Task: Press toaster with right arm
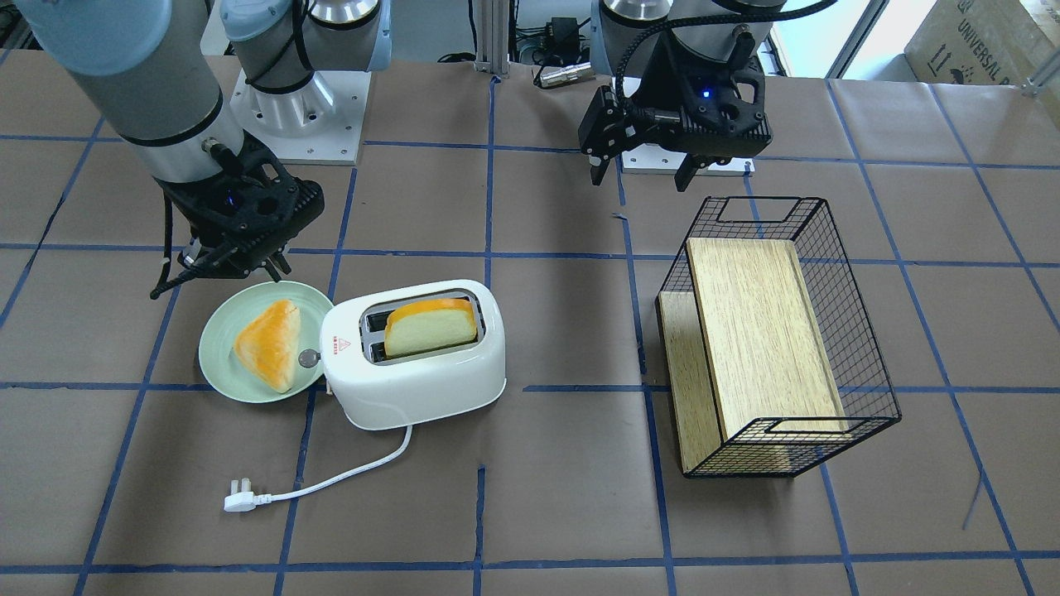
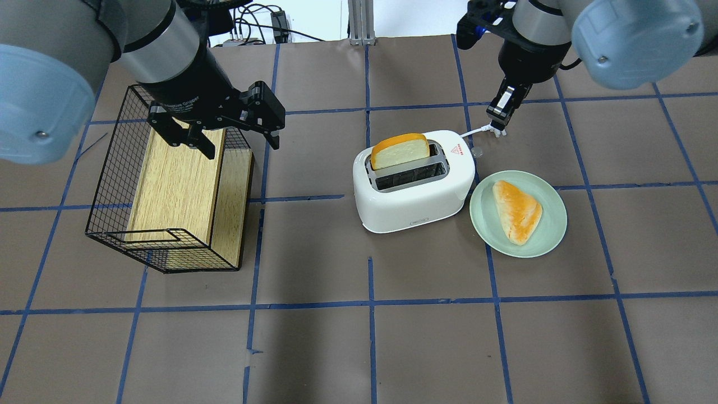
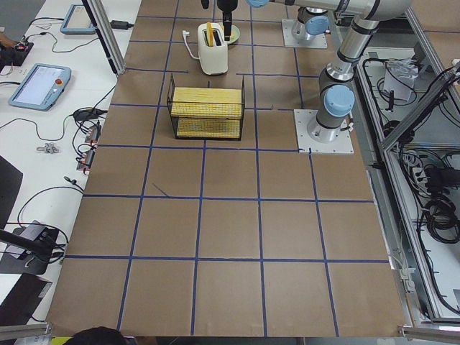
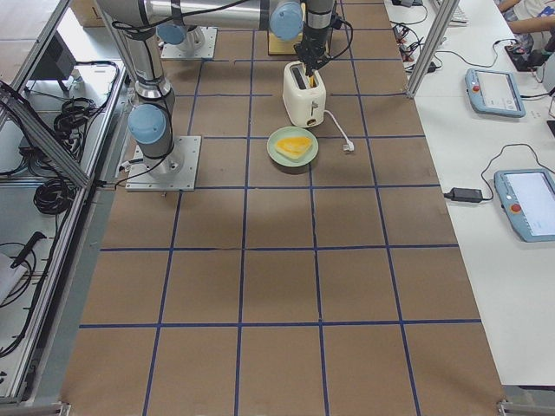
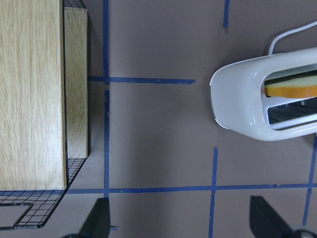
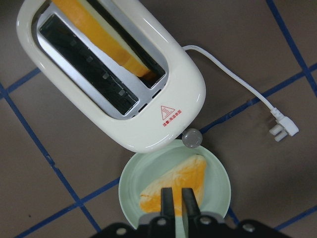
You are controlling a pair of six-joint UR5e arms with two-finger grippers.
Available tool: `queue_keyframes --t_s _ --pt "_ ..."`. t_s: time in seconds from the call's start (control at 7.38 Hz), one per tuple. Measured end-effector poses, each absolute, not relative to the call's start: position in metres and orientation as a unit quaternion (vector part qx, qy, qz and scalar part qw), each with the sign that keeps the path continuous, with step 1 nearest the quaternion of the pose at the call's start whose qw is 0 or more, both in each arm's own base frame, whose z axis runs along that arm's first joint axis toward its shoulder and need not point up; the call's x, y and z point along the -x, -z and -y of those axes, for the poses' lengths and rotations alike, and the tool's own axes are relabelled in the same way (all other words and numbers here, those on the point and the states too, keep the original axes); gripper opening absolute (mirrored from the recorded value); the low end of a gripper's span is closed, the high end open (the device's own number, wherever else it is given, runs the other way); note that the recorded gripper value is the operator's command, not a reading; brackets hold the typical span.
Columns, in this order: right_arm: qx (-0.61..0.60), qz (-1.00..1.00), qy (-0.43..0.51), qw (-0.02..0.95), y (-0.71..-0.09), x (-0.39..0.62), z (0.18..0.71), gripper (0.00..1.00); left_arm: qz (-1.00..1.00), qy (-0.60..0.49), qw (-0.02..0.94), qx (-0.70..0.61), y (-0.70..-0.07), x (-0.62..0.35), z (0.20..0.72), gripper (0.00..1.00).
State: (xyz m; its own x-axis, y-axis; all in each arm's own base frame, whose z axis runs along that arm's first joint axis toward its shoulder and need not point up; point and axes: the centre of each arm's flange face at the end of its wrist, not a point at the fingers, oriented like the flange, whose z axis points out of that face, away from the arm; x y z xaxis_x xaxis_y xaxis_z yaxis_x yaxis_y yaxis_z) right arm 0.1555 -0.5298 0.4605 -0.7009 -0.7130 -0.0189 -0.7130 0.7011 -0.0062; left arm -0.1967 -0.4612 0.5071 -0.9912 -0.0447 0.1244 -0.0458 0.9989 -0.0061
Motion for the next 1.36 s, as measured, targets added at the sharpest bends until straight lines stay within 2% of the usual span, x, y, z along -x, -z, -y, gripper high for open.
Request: queue_keyframes --t_s 0.27,0.41,0.54,0.68,0.95,1.08,1.36 --pt "0.234 -0.972 0.014 0.003 -0.489 -0.154 0.506 0.24 0.998 -0.004 0.062 -0.023 -0.507 0.197 0.461 1.00" --pt "0.161 -0.987 0.013 0.005 -0.495 -0.154 0.499 0.32 0.998 -0.004 0.062 -0.023 -0.507 0.197 0.461 1.00" --pt "0.093 -0.996 0.009 0.009 -0.496 -0.155 0.497 0.50 0.998 -0.004 0.062 -0.023 -0.507 0.197 0.461 1.00" --pt "0.041 -0.999 0.005 0.010 -0.495 -0.154 0.496 0.74 0.998 -0.004 0.062 -0.023 -0.507 0.197 0.461 1.00" --pt "0.008 -1.000 0.003 0.006 -0.492 -0.151 0.496 0.92 0.998 -0.004 0.062 -0.023 -0.507 0.197 0.461 1.00" --pt "0.005 -1.000 0.004 0.006 -0.492 -0.151 0.496 0.95 0.998 -0.004 0.062 -0.023 -0.507 0.197 0.461 1.00" --pt "0.002 -1.000 0.005 0.008 -0.491 -0.150 0.495 0.96 0.998 -0.005 0.062 -0.023 -0.507 0.197 0.461 1.00"
